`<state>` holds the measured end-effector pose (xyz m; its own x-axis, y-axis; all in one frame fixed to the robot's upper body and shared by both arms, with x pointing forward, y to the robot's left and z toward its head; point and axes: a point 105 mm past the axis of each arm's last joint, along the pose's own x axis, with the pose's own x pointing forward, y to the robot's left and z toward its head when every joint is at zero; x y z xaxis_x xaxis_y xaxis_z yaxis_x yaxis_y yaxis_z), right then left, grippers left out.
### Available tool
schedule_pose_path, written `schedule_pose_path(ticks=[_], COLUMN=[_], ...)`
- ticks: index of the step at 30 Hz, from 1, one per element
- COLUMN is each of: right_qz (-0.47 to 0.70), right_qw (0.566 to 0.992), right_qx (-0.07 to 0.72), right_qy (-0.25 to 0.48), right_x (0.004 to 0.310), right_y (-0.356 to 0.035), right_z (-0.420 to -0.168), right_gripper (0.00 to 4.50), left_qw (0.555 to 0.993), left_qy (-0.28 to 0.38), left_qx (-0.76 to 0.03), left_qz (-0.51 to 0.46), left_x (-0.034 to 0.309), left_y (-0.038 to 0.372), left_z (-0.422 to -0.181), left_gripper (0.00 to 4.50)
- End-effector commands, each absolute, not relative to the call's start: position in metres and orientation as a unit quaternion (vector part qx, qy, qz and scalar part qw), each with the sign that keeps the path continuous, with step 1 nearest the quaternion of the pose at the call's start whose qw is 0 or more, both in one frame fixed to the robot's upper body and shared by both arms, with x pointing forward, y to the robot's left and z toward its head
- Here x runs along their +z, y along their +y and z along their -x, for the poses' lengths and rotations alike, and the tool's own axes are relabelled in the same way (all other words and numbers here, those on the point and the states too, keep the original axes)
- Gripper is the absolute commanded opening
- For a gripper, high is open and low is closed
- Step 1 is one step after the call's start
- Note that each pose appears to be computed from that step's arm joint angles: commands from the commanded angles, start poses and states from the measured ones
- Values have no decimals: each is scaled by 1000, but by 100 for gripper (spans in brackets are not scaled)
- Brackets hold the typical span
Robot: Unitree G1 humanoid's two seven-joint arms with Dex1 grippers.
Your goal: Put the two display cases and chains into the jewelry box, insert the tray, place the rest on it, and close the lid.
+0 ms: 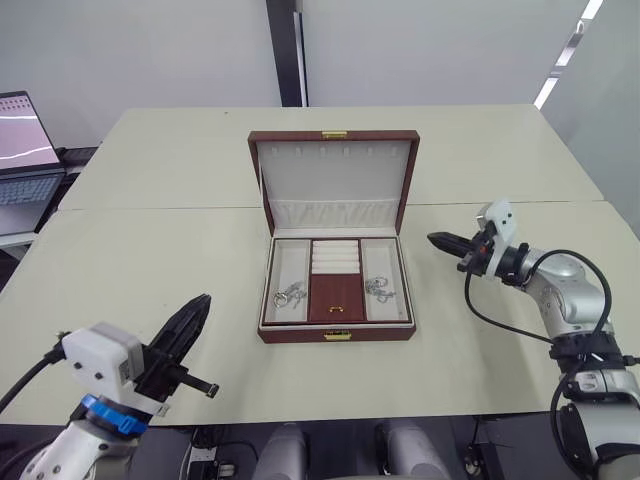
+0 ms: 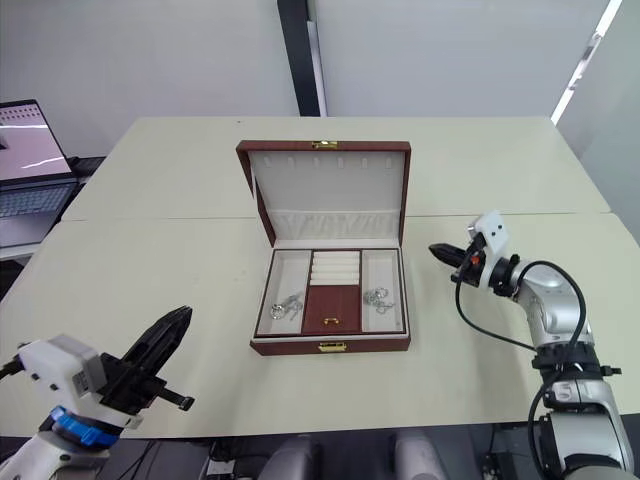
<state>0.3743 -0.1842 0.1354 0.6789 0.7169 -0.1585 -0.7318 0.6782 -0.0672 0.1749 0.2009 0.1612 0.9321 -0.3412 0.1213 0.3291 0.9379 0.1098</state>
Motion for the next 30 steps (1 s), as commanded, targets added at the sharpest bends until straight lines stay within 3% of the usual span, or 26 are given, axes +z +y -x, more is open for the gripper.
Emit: schedule_pose_path(ticks=[1, 5, 14, 30], right_qz=[74, 85, 97, 98], right_qw=[918, 921, 915, 913], right_qx=[389, 380, 385, 388], right_qy=[24, -6, -65, -84], right_x=[151, 170, 209, 219], right_y=[-188, -185, -162, -150], right_z=[-385, -403, -432, -441], right_gripper=[2, 2, 2, 2], left_qw=[978, 976, 977, 978], left_qy=[-86, -64, -76, -94], left_qx=[-189, -208, -199, -188], left_qz=[-33, -21, -21, -5], left_x=[172, 168, 173, 181], left_y=[183, 171, 176, 173], left_z=[-163, -148, -152, -153], left_gripper=[0, 0, 0, 0])
